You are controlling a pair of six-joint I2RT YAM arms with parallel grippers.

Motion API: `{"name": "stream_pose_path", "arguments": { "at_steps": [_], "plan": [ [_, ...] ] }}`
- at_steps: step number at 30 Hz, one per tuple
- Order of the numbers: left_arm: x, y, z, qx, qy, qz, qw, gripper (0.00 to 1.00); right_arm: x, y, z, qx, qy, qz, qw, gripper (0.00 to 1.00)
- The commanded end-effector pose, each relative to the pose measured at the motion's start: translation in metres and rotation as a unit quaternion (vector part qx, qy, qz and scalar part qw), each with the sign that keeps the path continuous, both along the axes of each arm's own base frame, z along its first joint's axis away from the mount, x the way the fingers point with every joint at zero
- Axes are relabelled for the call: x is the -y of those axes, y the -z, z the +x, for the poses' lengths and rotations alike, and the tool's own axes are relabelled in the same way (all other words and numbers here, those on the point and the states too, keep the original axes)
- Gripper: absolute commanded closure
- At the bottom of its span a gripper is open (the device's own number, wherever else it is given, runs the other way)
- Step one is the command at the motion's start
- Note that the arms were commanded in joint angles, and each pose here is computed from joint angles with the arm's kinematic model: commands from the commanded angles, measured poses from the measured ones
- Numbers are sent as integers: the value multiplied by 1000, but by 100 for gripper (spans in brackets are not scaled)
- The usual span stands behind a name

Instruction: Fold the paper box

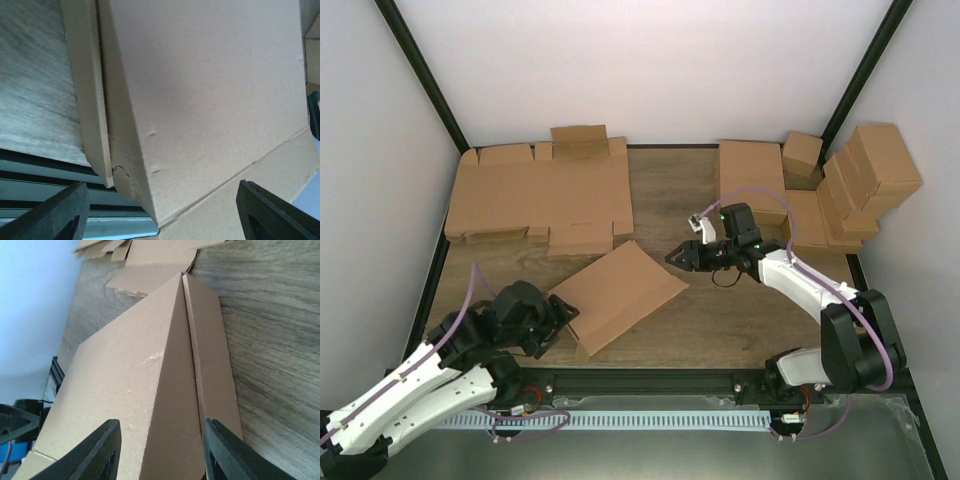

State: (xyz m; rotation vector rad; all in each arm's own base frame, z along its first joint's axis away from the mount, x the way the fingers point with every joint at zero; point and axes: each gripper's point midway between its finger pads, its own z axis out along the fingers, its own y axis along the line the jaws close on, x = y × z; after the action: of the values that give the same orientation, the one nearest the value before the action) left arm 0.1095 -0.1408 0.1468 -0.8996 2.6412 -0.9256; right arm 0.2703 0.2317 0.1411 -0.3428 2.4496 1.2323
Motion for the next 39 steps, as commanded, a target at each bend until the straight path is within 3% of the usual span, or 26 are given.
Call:
{"name": "stream_pose_path", "arguments": {
  "at_steps": [1, 4, 9, 13, 22, 24, 29, 32, 36, 39],
  "plan": [
    [7, 14, -6, -17, 16, -10, 1000, 22, -10, 0, -6, 2, -36, 6, 999, 56],
    [16, 24, -6, -19, 28, -32, 999, 33, -10, 9, -12, -10, -44, 3, 999, 63],
    [17, 41, -9, -28, 28, -34, 999, 42, -10, 24, -22, -34, -51, 4, 998, 73],
    [18, 49, -8, -30, 28, -36, 998, 46, -15, 30, -35, -57, -62, 27, 996, 77],
    [13, 62, -12, -36, 24, -32, 999, 60, -5, 67, -43, -86, -41, -9, 995, 82],
    [13, 65, -14, -38, 22, -35, 998, 62, -1, 70, -40, -82, -31, -23, 996, 80],
    [13, 76, -15, -42, 25, -33, 998, 66, 1, 59, -35, -57, -25, -33, 998, 62],
    [12, 79, -13, -37, 28, -24, 999, 66, 11, 43, -20, -15, 12, -61, 998, 58],
    [12, 74, -7, -21, 27, -16, 999, 67, 15, 0, -16, 68, 23, -43, 996, 45],
    [12, 75, -4, -14, 27, -11, 999, 69, 7, -3, -27, 68, -18, -21, 997, 40]
  ]
}}
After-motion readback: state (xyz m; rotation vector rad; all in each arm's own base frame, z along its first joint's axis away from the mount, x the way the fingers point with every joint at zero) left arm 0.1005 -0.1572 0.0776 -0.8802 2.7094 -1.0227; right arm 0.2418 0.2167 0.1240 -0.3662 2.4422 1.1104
